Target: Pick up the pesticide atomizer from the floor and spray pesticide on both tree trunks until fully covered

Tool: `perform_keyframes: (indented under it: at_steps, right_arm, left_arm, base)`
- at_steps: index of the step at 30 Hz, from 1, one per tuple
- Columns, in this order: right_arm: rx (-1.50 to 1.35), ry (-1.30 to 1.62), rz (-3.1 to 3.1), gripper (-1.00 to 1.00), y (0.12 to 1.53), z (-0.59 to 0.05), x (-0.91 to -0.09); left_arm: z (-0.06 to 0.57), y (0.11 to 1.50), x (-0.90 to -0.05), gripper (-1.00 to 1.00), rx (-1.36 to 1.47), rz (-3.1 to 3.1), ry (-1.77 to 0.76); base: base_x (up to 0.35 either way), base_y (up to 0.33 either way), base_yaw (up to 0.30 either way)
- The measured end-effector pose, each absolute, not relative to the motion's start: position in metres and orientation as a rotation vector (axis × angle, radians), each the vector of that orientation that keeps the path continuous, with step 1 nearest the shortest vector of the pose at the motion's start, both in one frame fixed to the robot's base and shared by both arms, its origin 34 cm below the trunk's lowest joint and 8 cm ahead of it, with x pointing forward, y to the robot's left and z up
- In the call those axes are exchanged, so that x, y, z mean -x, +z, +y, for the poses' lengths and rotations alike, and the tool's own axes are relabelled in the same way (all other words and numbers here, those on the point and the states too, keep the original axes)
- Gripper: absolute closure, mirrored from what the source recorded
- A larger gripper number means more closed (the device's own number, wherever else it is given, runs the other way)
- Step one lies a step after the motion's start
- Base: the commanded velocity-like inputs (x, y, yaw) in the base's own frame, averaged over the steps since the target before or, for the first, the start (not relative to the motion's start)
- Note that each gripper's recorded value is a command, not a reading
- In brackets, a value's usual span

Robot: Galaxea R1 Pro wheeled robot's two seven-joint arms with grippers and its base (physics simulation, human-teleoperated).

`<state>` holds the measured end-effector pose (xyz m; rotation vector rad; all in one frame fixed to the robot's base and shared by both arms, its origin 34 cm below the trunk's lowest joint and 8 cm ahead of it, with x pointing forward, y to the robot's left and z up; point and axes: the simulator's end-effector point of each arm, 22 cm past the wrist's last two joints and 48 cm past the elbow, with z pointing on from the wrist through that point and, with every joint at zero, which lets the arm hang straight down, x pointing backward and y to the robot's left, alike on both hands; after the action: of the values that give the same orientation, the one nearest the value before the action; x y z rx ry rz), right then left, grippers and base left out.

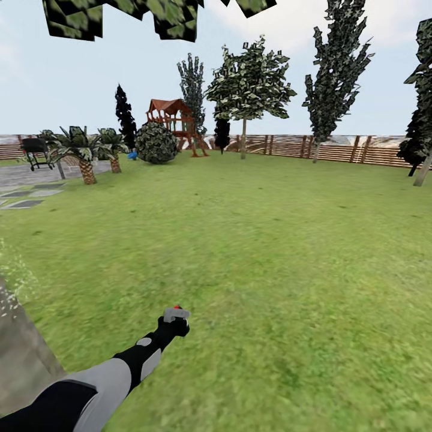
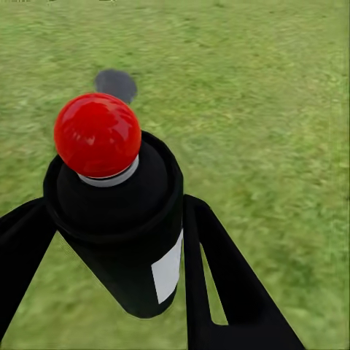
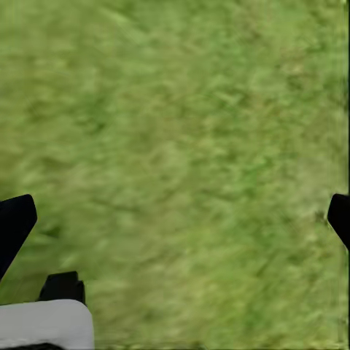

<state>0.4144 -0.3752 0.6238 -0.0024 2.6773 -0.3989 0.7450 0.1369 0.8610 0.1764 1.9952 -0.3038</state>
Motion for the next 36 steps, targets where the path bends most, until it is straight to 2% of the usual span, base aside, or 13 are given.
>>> perform_keyframes:
  at_steps: [2,4,7,9,11,17,36]
  right_arm:
    - [0.007,-0.462,2.674,-1.00,0.622,-0.417,-0.381]
    - [0.039,-0.398,2.694,-1.00,0.619,-0.429,-0.364]
    - [0.079,-0.252,2.722,-1.00,0.613,-0.419,-0.351]
    - [0.125,-0.046,2.742,-1.00,0.608,-0.388,-0.345]
    - [0.131,-0.003,2.743,-1.00,0.608,-0.381,-0.344]
    - [0.119,-0.082,2.743,-1.00,0.607,-0.388,-0.344]
    - [0.118,-0.039,2.743,-1.00,0.603,-0.360,-0.345]
  left_arm:
    - [0.137,0.861,-0.745,1.00,-0.176,1.995,-0.304]
    - [0.137,0.861,-0.745,1.00,-0.176,1.995,-0.304]
    - [0.137,0.861,-0.745,1.00,-0.176,1.995,-0.304]
    - [0.137,0.861,-0.745,1.00,-0.176,1.995,-0.304]
    - [0.137,0.861,-0.745,1.00,-0.176,1.995,-0.304]
    - [0.137,0.861,-0.745,1.00,-0.176,1.995,-0.304]
    - [0.136,0.861,-0.745,1.00,-0.178,1.995,-0.305]
  base:
    - [0.343,0.000,-0.002]
    - [0.343,0.000,-0.001]
    - [0.344,0.000,0.000]
    - [0.344,0.000,0.000]
    - [0.344,0.000,0.000]
    - [0.343,0.000,0.000]
    - [0.343,-0.038,0.000]
